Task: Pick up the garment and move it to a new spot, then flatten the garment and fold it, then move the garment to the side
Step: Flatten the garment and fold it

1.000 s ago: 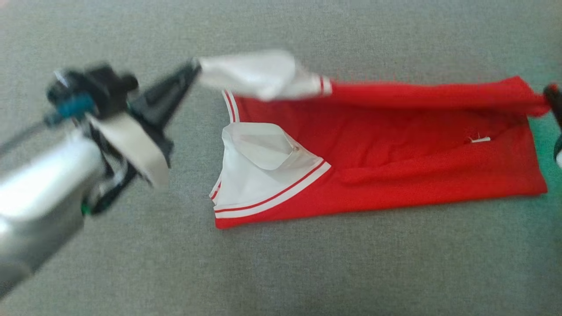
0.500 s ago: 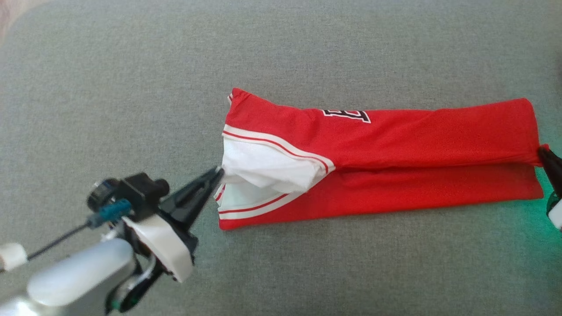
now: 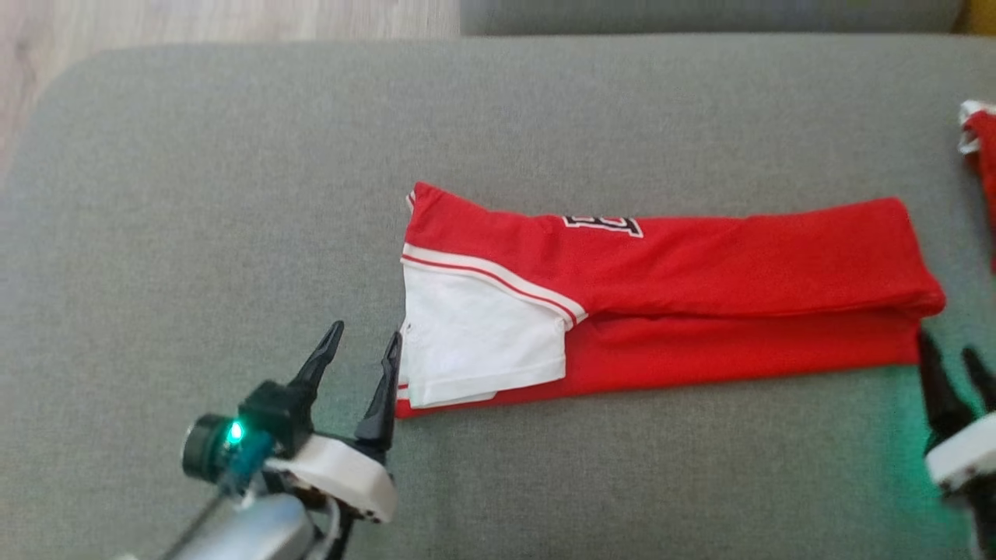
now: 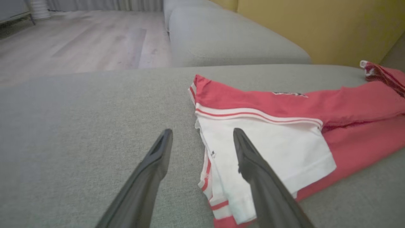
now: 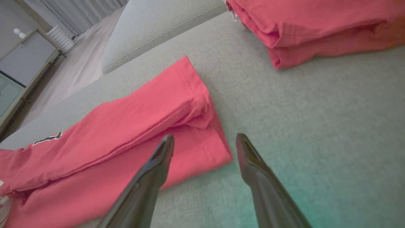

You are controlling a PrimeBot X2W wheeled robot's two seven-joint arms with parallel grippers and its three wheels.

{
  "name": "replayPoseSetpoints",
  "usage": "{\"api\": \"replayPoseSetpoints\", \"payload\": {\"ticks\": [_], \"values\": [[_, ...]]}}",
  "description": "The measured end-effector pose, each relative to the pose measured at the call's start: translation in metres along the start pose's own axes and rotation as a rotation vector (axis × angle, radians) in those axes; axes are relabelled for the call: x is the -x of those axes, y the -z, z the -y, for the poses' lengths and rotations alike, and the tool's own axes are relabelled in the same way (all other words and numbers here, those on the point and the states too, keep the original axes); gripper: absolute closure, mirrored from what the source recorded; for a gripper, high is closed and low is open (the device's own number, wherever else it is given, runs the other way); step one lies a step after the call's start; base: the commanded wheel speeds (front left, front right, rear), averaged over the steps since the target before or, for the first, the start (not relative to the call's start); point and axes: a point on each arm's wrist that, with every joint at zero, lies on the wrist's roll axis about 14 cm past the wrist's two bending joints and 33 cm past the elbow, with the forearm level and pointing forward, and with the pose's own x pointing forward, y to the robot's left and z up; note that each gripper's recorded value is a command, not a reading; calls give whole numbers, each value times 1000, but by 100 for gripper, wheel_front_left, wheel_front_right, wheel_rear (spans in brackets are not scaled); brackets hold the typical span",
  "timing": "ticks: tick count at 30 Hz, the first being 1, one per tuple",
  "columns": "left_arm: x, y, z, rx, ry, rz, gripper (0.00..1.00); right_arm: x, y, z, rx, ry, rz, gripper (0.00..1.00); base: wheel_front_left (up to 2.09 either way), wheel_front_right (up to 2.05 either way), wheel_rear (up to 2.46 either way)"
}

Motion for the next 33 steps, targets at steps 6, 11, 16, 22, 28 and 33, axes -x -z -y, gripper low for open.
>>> {"api": "replayPoseSetpoints", "payload": {"ticks": [6, 11, 16, 22, 28, 33], "values": [[29, -26, 10, -10, -129, 178, 0, 15, 6, -3, -88, 37, 72, 0, 0, 0, 0], [49, -27, 18, -15, -169, 233, 0, 7, -3, 5, -112, 84, 104, 0, 0, 0, 0], [58, -28, 21, -23, -177, 267, 0, -24, -31, -5, -87, 103, 124, 0, 0, 0, 0], [56, -33, 17, -27, -185, 295, 0, -48, -15, 4, -15, 181, 2, 0, 0, 0, 0], [58, -30, 12, -21, -206, 294, 0, -49, 17, 4, -16, 206, -103, 0, 0, 0, 0], [54, -30, 15, -23, -185, 296, 0, -48, 24, -7, -38, 178, -128, 100, 0, 0, 0]]}}
